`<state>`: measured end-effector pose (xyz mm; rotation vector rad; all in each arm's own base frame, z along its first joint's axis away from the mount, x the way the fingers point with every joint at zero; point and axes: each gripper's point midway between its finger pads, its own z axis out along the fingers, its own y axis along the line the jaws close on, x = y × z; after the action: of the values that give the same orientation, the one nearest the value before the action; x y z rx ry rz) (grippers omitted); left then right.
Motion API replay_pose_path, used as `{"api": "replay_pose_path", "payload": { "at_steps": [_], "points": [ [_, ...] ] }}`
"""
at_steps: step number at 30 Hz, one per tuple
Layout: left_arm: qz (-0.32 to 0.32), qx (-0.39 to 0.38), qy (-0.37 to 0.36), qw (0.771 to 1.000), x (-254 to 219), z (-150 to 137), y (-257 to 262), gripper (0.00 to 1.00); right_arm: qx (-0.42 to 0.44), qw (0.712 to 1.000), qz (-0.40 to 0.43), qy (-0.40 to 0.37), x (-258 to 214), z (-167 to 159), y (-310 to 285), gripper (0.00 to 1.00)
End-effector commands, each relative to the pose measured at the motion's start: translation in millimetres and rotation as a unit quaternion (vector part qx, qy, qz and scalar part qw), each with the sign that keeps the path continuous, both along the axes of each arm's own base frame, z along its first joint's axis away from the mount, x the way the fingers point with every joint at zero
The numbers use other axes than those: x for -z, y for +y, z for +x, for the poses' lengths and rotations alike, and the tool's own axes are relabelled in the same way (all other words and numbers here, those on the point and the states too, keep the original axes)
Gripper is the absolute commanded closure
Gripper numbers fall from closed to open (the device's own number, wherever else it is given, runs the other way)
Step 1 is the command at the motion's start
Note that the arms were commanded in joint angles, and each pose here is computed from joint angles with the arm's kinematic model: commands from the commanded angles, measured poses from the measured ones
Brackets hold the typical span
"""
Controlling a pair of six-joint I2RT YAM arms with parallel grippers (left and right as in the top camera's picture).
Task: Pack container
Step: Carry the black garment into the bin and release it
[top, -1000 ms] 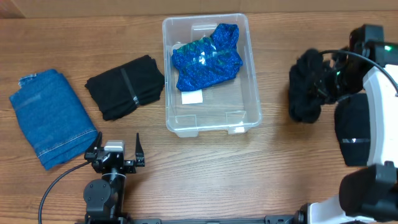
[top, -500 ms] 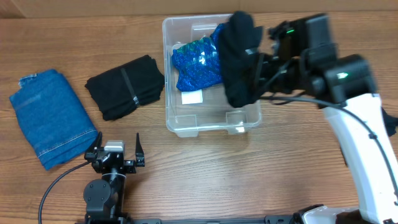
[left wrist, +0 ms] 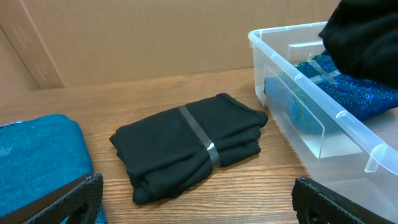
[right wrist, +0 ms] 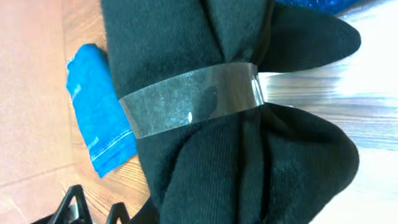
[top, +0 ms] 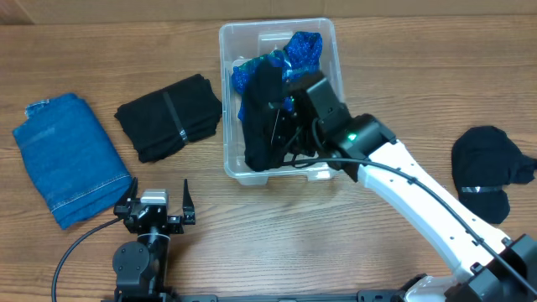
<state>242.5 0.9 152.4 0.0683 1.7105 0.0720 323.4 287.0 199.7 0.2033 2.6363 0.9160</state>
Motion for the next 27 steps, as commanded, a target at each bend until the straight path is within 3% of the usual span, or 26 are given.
{"api": "replay_pose_path", "payload": {
  "at_steps": [1, 6, 13, 27],
  "points": [
    [0.012, 0.0, 0.0, 1.0, 1.5, 0.1, 0.3, 0.0, 0.003, 1.0, 0.009, -0.023, -2.9, 6.9, 1.3, 0.96],
    [0.012, 0.0, 0.0, 1.0, 1.5, 0.1, 0.3, 0.0, 0.001, 0.999, 0.011, -0.03, -1.1, 11.4, 4.5, 0.96],
    [0.012, 0.0, 0.0, 1.0, 1.5, 0.1, 0.3, 0.0, -0.01, 1.0, -0.01, -0.001, 35.5, 15.4, 14.2, 0.96],
    [0.012, 0.0, 0.0, 1.0, 1.5, 0.1, 0.3, 0.0, -0.044, 0.998, -0.032, 0.036, 81.5, 3.2, 39.3, 0.96]
  ]
}}
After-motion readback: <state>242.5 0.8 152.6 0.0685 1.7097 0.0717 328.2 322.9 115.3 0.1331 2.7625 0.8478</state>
